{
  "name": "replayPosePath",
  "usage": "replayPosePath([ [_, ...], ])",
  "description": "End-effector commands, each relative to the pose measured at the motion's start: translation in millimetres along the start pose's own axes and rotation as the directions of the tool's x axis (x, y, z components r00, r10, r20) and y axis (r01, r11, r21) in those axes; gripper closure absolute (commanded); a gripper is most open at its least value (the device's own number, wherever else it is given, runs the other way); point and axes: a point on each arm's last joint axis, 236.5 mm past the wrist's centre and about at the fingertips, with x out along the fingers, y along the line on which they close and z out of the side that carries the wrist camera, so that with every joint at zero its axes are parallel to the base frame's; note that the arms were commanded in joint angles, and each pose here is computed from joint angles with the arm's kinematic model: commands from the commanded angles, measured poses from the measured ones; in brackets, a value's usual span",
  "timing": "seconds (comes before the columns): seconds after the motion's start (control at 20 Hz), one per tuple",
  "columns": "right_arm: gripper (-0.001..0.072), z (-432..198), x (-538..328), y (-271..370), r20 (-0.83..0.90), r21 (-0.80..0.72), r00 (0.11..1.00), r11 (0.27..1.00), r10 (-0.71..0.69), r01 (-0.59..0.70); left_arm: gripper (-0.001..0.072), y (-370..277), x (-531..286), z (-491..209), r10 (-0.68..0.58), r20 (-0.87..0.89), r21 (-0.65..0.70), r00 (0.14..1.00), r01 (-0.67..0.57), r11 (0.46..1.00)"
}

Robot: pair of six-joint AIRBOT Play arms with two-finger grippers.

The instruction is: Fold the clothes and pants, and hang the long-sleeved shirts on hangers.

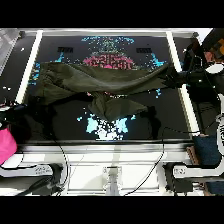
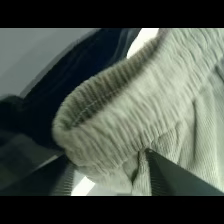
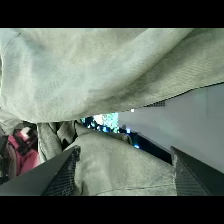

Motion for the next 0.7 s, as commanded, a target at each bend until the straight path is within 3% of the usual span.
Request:
replayPosePath([
  [0.0,0.0097,2,0,1,0.008,-0.001,1.0,1.0,0.002,-0.002,0.03,-7,10,7,-0.033,0.045,-0.04,0.998,0.035,0.999],
  [0.1,0.0109,4,0,-2,0.015,-0.007,1.0,1.0,-0.012,0.012,0.0655,-16,10,8,-0.065,0.048,-0.078,0.997,0.069,0.995],
  [0.15,0.0238,2,0,-6,0.006,-0.015,1.0,0.999,-0.028,0.028,0.0663,-24,9,9,-0.093,0.045,-0.094,0.995,0.096,0.991],
  [0.2,0.0553,-3,-1,-12,-0.013,-0.028,0.998,0.998,-0.055,0.054,0.0664,-31,6,13,-0.109,0.052,-0.091,0.993,0.114,0.989],
  [0.25,0.0698,-7,-1,-19,-0.029,-0.045,0.996,0.996,-0.083,0.081,0.0665,-38,1,18,-0.122,0.066,-0.074,0.99,0.126,0.989],
  [0.45,0.0702,-56,6,-22,-0.196,-0.04,0.98,0.999,-0.018,0.011,0.0668,-63,-41,38,-0.12,0.156,0.156,0.98,0.096,0.983],
  [0.65,0.07,-132,31,-17,-0.29,0.17,0.939,0.976,0.184,-0.138,0.0668,-55,-93,35,0.033,0.193,0.349,0.981,-0.1,0.932],
])
